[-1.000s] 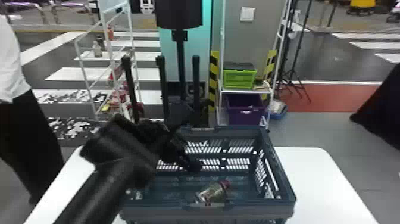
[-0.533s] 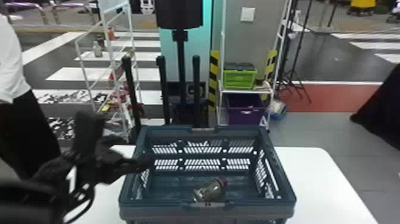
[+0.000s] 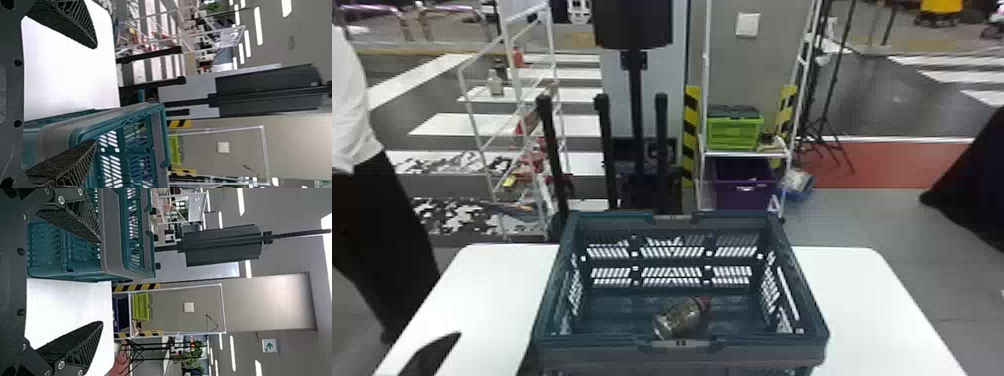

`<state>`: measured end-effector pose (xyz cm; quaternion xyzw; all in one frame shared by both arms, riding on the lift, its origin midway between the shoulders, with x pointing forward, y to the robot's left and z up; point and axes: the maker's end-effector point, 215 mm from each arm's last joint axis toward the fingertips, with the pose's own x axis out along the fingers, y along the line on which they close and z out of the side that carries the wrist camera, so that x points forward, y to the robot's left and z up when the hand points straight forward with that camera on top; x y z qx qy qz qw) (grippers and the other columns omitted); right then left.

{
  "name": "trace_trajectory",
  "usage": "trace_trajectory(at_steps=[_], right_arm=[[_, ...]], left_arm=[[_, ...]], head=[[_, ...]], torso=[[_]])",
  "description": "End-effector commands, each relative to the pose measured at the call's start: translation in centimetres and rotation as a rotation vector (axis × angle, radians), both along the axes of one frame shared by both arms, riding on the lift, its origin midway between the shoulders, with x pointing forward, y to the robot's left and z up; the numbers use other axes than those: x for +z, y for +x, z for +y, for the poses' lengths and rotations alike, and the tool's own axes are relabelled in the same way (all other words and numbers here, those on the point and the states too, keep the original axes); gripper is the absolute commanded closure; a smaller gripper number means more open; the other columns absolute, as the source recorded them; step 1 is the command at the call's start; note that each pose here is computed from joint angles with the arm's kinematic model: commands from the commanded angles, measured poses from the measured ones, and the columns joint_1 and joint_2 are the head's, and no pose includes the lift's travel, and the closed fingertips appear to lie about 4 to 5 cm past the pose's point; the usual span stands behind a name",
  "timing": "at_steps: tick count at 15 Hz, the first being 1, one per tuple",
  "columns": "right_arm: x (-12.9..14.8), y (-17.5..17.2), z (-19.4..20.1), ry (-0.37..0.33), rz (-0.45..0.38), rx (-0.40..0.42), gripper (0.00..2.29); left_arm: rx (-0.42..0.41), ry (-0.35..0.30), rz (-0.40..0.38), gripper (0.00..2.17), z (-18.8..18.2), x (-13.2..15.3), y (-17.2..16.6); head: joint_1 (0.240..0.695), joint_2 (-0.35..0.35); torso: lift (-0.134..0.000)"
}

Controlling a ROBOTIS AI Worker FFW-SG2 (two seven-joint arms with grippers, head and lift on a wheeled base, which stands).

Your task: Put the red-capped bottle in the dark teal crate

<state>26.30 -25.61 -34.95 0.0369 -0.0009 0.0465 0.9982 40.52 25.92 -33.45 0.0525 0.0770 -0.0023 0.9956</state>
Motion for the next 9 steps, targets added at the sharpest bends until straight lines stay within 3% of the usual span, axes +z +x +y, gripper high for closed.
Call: trace_trajectory(at_steps=[1, 3, 9], right_arm=[[0.1, 0.1, 0.1, -0.004, 0.001, 0.008, 0.15], [0.1, 0.3, 0.3, -0.009, 0.006, 0.017, 0.15], [-0.1, 0.5, 0.6, -0.011, 0.019, 0.03, 0.15]], left_arm=[[-0.026, -0.045, -0.085, 0.03, -2.9, -1.7, -3.9], [-0.009, -0.077, -0.15, 0.02, -4.3, -2.5, -6.2], [-0.01, -0.082, -0.124, 0.03, -5.6, -4.5, -7.4]], head=[[0.499, 0.0], [0.499, 0.0], [0.499, 0.0]], torso=[[0.0], [0.0], [0.0]])
